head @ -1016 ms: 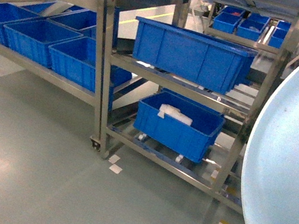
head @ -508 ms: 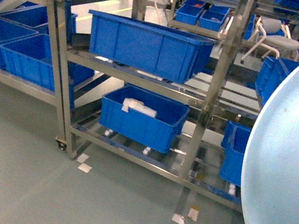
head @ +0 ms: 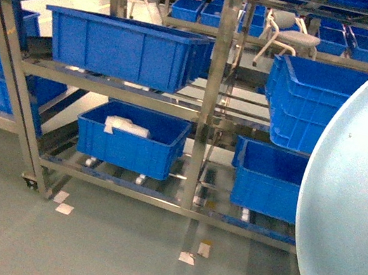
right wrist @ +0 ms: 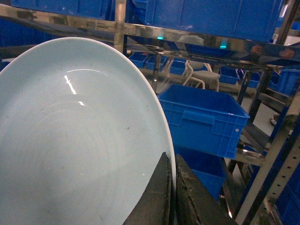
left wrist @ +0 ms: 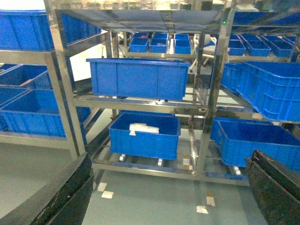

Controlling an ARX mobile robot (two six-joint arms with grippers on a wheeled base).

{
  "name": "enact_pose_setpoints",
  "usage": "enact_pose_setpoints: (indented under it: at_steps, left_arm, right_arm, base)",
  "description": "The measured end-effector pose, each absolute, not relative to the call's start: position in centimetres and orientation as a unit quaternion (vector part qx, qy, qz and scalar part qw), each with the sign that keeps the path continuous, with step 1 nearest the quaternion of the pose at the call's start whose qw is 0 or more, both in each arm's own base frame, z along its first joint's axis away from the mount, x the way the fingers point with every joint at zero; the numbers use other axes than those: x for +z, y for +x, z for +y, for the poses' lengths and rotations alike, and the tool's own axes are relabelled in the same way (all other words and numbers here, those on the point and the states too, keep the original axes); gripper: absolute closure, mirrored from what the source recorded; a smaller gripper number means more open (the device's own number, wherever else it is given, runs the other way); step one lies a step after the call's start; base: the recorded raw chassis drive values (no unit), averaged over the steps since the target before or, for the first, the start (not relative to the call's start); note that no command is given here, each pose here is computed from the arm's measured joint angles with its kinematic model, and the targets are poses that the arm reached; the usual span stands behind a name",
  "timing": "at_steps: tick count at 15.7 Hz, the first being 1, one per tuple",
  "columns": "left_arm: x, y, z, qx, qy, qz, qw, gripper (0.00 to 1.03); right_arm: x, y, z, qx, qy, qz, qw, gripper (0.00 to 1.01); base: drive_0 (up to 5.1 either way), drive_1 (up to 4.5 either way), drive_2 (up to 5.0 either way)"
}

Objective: Place blue tray on left shelf second layer neatly

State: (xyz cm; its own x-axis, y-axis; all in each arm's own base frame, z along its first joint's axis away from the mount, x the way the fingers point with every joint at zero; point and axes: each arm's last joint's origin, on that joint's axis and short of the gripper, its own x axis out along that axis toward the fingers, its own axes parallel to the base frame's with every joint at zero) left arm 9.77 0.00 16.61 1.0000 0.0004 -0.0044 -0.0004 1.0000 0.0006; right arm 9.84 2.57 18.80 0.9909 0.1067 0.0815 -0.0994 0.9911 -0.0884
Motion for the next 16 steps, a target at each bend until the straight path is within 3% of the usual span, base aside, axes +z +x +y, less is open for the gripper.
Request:
enact_pose_setpoints:
  at_steps: [16]
  left_arm:
    - [16.61, 9.77, 0.00, 0.000, 0.000, 0.002, 1.000, 0.05]
  right_arm:
    - [18.80, 9.84, 2.57, 0.052, -0.042, -0.043, 0.997, 0.99]
  base:
    - [-1.5, -1.46, -1.5]
